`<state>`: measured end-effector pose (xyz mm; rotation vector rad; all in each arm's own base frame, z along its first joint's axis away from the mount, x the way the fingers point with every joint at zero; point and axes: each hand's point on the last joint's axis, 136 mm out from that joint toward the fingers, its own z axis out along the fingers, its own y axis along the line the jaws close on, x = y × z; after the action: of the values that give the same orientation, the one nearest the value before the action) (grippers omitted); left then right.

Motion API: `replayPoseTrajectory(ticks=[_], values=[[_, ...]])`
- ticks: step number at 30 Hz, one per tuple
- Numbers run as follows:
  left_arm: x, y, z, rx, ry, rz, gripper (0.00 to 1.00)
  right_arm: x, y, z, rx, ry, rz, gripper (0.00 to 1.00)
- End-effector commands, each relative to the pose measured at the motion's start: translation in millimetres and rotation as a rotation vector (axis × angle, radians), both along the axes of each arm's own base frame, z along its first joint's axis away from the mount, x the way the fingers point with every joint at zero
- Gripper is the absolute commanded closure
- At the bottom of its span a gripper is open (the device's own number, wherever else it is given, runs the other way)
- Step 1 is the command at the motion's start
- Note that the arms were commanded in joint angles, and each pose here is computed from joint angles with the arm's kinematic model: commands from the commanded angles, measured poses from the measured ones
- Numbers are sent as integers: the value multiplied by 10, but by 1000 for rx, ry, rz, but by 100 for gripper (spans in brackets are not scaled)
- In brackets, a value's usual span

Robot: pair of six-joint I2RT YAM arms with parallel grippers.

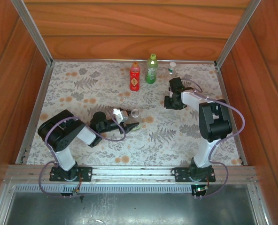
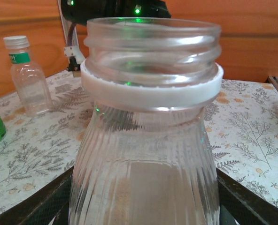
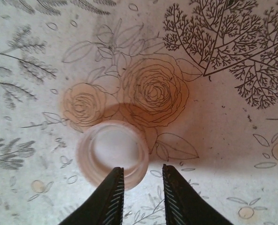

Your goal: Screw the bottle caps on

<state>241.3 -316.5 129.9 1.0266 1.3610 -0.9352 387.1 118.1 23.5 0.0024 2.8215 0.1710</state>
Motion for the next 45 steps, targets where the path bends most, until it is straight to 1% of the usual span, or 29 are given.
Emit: replayPoseTrajectory(ticks=[1,2,7,10,12,16,19,22,24,26,28,30,32,34,37,39,40,45], values=[[0,55,47,-4,-15,13,31,11,-3,-92,17,34,-18,79],[-2,59,69,-8,-18,15,30,8,-3,-100,17,36,-18,82],[-25,96,161,-27,-24,24,22,-14,-33,-124,21,39,-25,90],[-35,121,237,-45,-27,35,17,-16,-18,-73,35,27,-18,99],[-37,152,334,-70,-25,51,11,-5,-5,16,47,-7,-2,100],[-46,249,605,-132,1,95,1,22,68,307,87,-139,51,100],[-32,325,825,-158,19,138,0,32,142,611,104,-249,93,100],[42,447,1166,-232,59,221,0,27,276,927,102,-389,165,100],[83,481,1399,-263,81,248,0,3,390,1181,89,-506,228,100],[134,473,1554,-275,121,264,0,-39,522,1438,96,-614,292,100],[221,441,1670,-294,154,278,2,-115,681,1677,130,-702,369,100],[352,397,1721,-303,207,306,8,-219,860,1911,158,-792,457,100],[458,333,1736,-283,253,319,11,-303,976,2103,179,-846,508,100],[492,244,1780,-270,265,293,13,-382,1081,2287,206,-900,556,100],[556,138,1764,-256,287,269,21,-507,1208,2551,280,-973,602,100],[592,72,1744,-253,307,252,27,-568,1253,2679,327,-1002,614,100],[595,37,1740,-250,316,236,28,-588,1269,2713,337,-1010,619,100],[629,-106,1747,-251,361,183,38,-663,1325,2818,360,-1036,650,100]])
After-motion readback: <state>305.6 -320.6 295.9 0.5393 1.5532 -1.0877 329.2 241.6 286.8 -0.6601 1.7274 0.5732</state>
